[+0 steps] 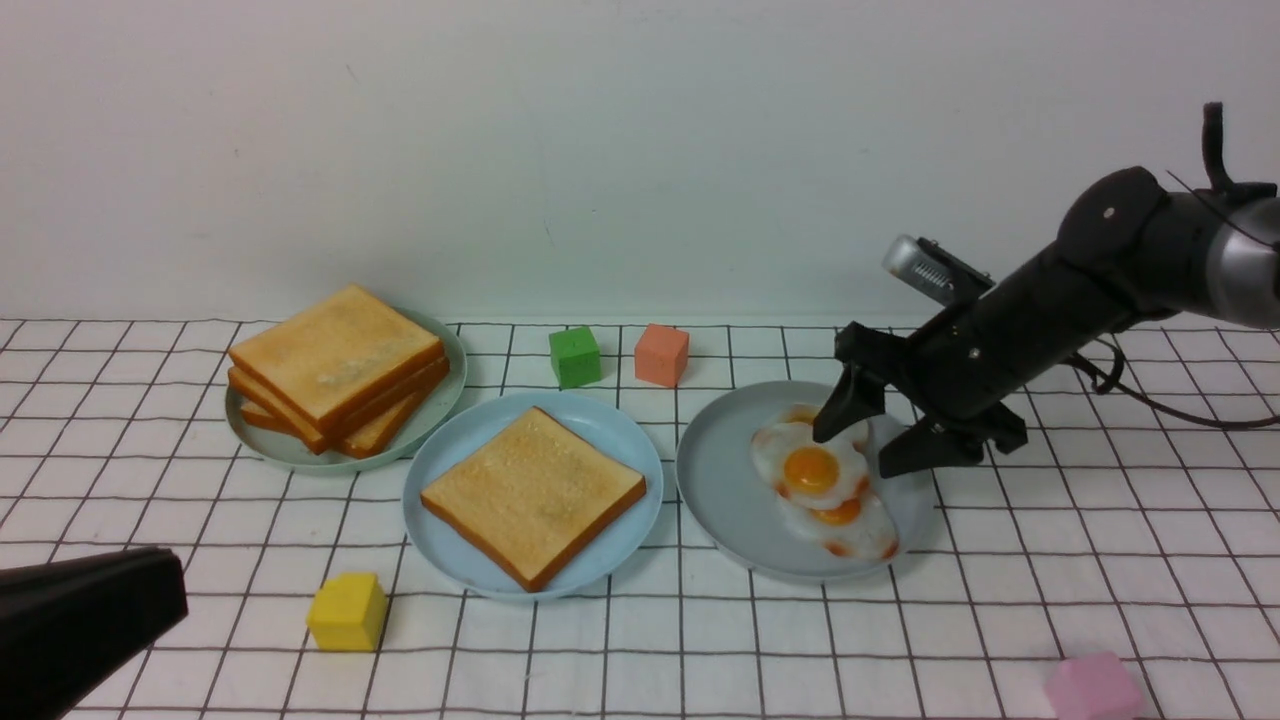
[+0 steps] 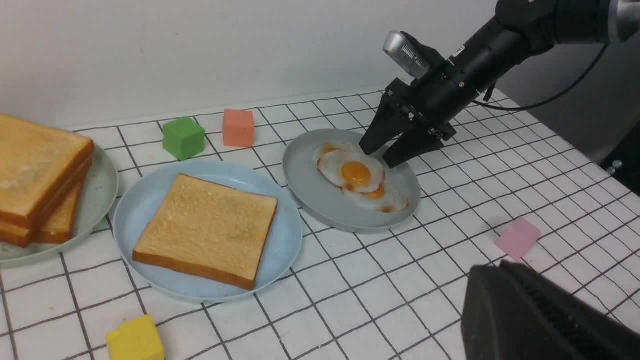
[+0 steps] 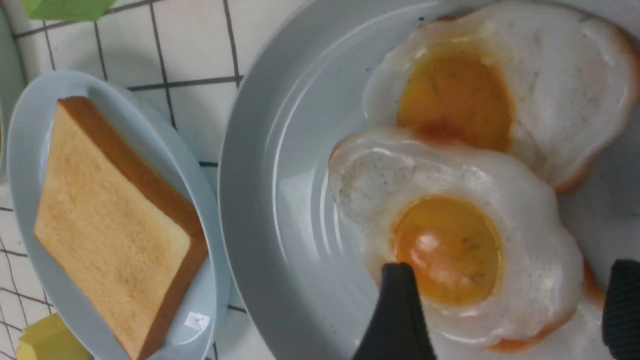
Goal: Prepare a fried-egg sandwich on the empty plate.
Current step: Use the right arm to grab a fried egg
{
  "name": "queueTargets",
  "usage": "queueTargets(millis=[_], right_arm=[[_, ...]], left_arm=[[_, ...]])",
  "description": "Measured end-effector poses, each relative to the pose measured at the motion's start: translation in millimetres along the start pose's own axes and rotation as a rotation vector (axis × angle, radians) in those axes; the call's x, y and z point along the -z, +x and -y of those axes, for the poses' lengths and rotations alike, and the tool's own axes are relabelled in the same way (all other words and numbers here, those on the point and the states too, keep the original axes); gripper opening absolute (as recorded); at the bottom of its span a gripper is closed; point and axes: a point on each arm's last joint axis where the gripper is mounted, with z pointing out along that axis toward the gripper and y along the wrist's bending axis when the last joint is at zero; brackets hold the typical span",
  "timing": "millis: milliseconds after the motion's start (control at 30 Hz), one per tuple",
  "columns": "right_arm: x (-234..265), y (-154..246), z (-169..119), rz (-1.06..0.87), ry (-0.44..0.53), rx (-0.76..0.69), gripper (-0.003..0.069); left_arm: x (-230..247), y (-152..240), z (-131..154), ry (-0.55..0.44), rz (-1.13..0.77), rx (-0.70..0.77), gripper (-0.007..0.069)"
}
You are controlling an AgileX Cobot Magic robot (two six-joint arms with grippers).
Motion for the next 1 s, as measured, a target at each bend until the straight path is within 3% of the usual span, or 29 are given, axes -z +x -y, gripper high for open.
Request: queueTargets(millis=[300, 467, 800, 1000], right_arm=[[-16.8, -1.4, 8.5, -0.009, -0.016, -0.033, 0.0510], [-17.4, -2.2, 6.9, 0.000, -0.038, -0.037, 0.0466], [-17.3, -2.5, 8.1, 0.002, -0.028, -0.002, 0.0337], [-17.3, -1.8, 8.1, -0.005, -0.027, 0.025, 0.0169]], left_arm=[[0.0, 0.1, 0.0, 0.000, -0.001, 0.002, -0.0013], [0.0, 0.2, 0.0, 0.000, -0.002, 0.003, -0.0013], [0.0, 0.2, 0.0, 0.000, -0.002, 0.004, -0.0013], [0.0, 0.2, 0.0, 0.000, -0.002, 0.004, -0.0013]])
